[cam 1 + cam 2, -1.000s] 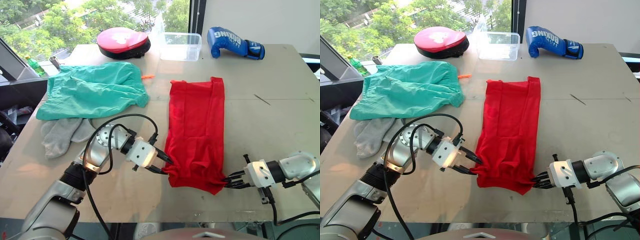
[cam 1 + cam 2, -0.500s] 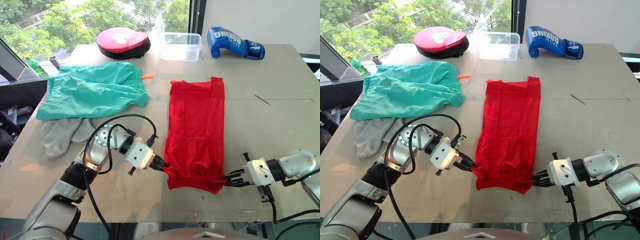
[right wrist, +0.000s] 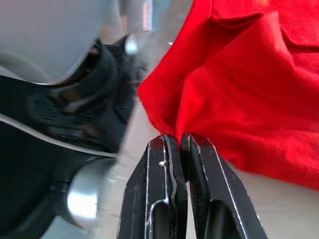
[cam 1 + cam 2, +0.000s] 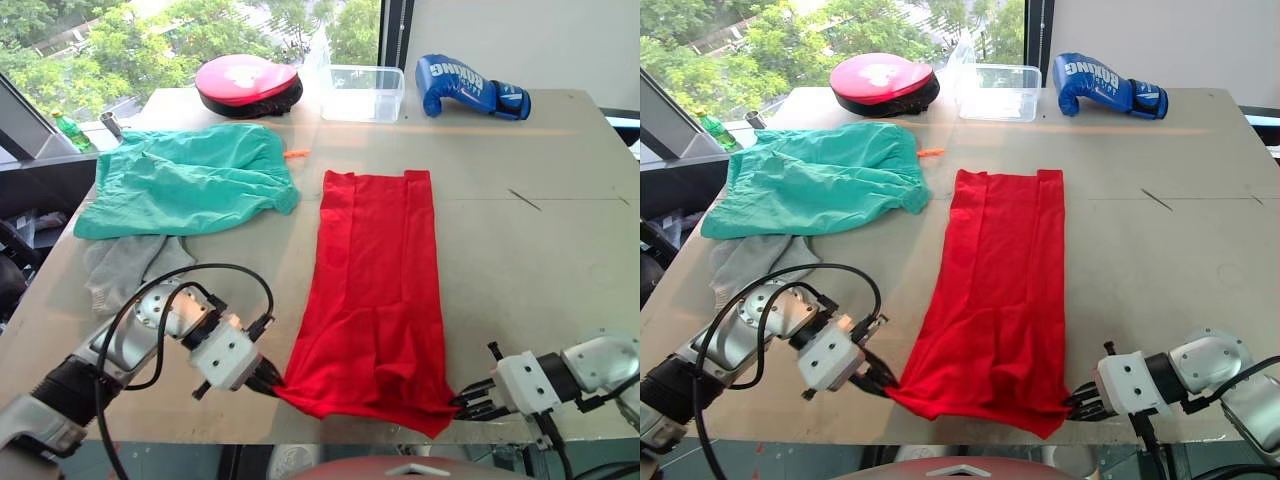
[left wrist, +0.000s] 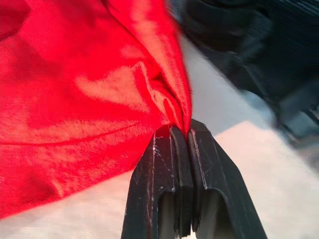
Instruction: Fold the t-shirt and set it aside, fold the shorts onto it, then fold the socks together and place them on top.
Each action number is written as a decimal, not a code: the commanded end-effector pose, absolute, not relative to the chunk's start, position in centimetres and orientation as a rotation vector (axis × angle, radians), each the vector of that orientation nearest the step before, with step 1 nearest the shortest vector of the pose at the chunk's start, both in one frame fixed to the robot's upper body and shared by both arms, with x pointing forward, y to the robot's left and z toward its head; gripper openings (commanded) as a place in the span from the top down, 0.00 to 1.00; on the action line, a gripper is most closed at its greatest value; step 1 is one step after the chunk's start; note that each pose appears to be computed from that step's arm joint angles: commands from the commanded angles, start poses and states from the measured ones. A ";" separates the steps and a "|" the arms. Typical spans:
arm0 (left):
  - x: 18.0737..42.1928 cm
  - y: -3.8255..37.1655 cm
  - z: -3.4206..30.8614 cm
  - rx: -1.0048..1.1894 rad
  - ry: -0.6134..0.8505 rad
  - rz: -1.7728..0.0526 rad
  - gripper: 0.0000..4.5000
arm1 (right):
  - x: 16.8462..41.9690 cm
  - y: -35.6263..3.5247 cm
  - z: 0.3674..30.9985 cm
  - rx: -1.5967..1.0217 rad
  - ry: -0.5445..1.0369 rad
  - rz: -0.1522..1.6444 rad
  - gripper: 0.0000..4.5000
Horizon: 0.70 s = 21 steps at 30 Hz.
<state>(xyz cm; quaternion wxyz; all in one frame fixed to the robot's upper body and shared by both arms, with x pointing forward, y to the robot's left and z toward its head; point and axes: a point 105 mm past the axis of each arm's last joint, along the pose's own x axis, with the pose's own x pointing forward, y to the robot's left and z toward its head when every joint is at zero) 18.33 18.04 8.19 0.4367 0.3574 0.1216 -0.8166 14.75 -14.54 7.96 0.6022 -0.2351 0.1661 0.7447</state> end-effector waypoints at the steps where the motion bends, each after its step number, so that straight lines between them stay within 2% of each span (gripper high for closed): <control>1: 17.7 17.9 9.0 0.873 0.301 -2.061 0.99 | 14.2 -13.8 10.0 -0.444 0.380 1.732 1.00; 3: 17.9 17.4 9.9 0.823 0.304 -2.050 0.99 | 13.8 -13.5 11.1 -0.363 0.401 1.731 1.00; 4: 18.6 17.1 11.0 0.767 0.323 -2.019 0.99 | 14.0 -13.2 12.6 -0.261 0.402 1.716 1.00; 7: 21.0 16.8 13.6 0.631 0.355 -1.911 0.99 | 16.4 -12.4 17.0 -0.072 0.339 1.630 1.00; 10: 25.1 16.4 16.0 0.534 0.306 -1.749 0.99 | 20.8 -12.8 19.5 -0.022 0.305 1.488 1.00; 17: 38.1 15.2 21.5 0.309 0.062 -1.253 0.99 | 33.6 -16.5 19.3 -0.016 0.329 1.071 1.00; 21: 42.2 15.6 21.5 0.282 0.059 -1.028 0.99 | 38.7 -17.1 18.2 -0.006 0.362 0.936 1.00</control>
